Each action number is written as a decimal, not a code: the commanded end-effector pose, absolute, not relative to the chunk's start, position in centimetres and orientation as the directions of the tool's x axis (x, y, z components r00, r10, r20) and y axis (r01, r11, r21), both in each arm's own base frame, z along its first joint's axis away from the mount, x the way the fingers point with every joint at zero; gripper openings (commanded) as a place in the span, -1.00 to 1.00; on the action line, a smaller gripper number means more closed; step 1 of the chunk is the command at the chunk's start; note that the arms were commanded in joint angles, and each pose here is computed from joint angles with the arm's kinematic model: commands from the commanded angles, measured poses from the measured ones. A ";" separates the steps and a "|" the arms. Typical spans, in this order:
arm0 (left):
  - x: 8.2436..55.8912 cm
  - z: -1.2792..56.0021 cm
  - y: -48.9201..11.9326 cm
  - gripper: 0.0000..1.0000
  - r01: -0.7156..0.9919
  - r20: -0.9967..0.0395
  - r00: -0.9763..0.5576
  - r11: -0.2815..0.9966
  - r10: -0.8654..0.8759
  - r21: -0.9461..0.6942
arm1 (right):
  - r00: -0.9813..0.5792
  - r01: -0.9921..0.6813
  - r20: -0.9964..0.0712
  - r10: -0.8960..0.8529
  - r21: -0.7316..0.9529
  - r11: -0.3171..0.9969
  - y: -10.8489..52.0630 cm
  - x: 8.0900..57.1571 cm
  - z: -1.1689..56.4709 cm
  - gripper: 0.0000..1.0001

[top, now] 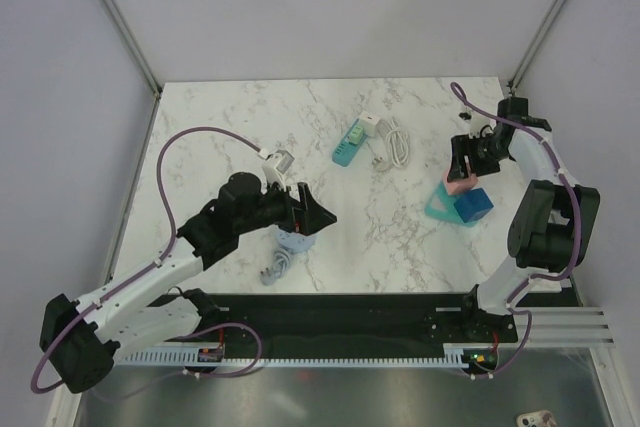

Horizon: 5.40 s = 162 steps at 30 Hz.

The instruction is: Insert the plug

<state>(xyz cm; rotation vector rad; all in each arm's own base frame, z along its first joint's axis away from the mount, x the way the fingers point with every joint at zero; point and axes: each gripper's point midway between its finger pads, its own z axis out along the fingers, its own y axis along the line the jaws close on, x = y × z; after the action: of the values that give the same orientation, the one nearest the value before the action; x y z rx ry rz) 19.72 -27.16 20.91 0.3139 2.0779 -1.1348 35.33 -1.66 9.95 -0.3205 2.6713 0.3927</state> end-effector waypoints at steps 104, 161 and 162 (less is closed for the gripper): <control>20.3 22.2 -26.7 1.00 0.573 -0.791 -0.602 0.634 -0.105 -0.520 | -0.945 -0.111 -0.327 0.028 0.398 0.910 -0.7 36.3 6.6 -1.00; 22.2 28.1 -24.2 0.99 0.574 -0.888 -0.438 0.717 -0.140 -0.396 | -0.687 -0.051 -0.719 0.104 0.191 0.980 3.2 41.0 23.1 0.96; 22.5 29.1 -24.2 0.99 0.576 -0.896 -0.419 0.719 -0.148 -0.389 | -0.656 -0.022 -0.739 0.152 0.219 0.975 3.3 40.5 24.7 0.96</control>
<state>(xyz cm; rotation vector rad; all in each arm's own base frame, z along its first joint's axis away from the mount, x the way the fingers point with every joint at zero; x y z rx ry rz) 21.40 -24.24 25.76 0.3095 1.9336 -0.8742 41.44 3.27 19.53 -0.0412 2.3962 0.2460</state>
